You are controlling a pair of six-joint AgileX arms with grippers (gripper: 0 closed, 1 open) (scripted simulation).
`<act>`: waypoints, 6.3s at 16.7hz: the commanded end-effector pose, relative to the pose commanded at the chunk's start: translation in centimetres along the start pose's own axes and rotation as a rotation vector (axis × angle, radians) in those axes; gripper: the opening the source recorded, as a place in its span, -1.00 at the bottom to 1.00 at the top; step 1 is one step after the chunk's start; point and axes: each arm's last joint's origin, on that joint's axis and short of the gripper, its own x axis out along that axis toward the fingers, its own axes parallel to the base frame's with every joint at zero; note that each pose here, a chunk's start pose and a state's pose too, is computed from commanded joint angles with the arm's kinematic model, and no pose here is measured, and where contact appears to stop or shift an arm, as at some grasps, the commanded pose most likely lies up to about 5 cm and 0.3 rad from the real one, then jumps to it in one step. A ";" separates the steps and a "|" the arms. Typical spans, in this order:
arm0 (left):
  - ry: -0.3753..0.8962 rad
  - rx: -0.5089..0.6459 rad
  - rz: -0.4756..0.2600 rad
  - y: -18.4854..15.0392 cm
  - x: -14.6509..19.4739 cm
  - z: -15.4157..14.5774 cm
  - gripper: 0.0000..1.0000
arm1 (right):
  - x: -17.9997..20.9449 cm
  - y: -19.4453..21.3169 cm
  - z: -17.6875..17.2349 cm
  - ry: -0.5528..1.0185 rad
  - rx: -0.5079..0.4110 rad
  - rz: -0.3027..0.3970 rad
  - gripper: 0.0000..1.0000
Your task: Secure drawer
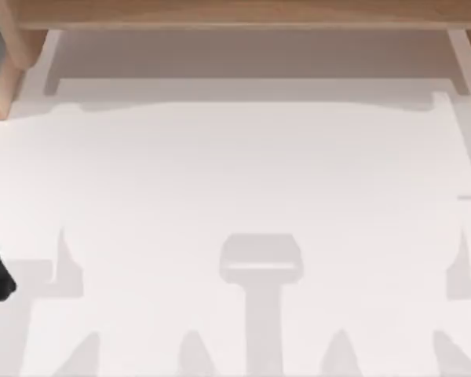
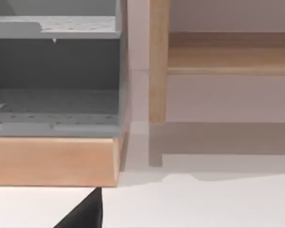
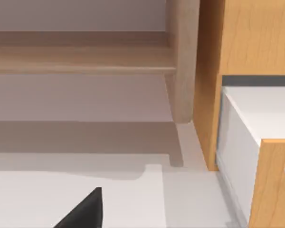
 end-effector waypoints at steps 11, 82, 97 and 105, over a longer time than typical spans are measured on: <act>0.000 0.000 0.000 0.0 0.0 0.0 1.00 | 3.0 -2.6 8.7 -0.038 -0.011 -0.019 1.00; 0.000 0.000 0.000 0.0 0.0 0.0 1.00 | 14.4 -17.8 -7.1 0.008 -1.571 -0.008 -0.96; 0.000 0.000 0.000 0.0 0.0 0.0 1.00 | 18.1 -18.1 -7.0 0.004 -1.573 -0.013 -1.00; 0.000 0.000 0.000 0.0 0.0 0.0 1.00 | 20.6 -18.0 -7.2 0.019 -1.562 -0.009 -1.00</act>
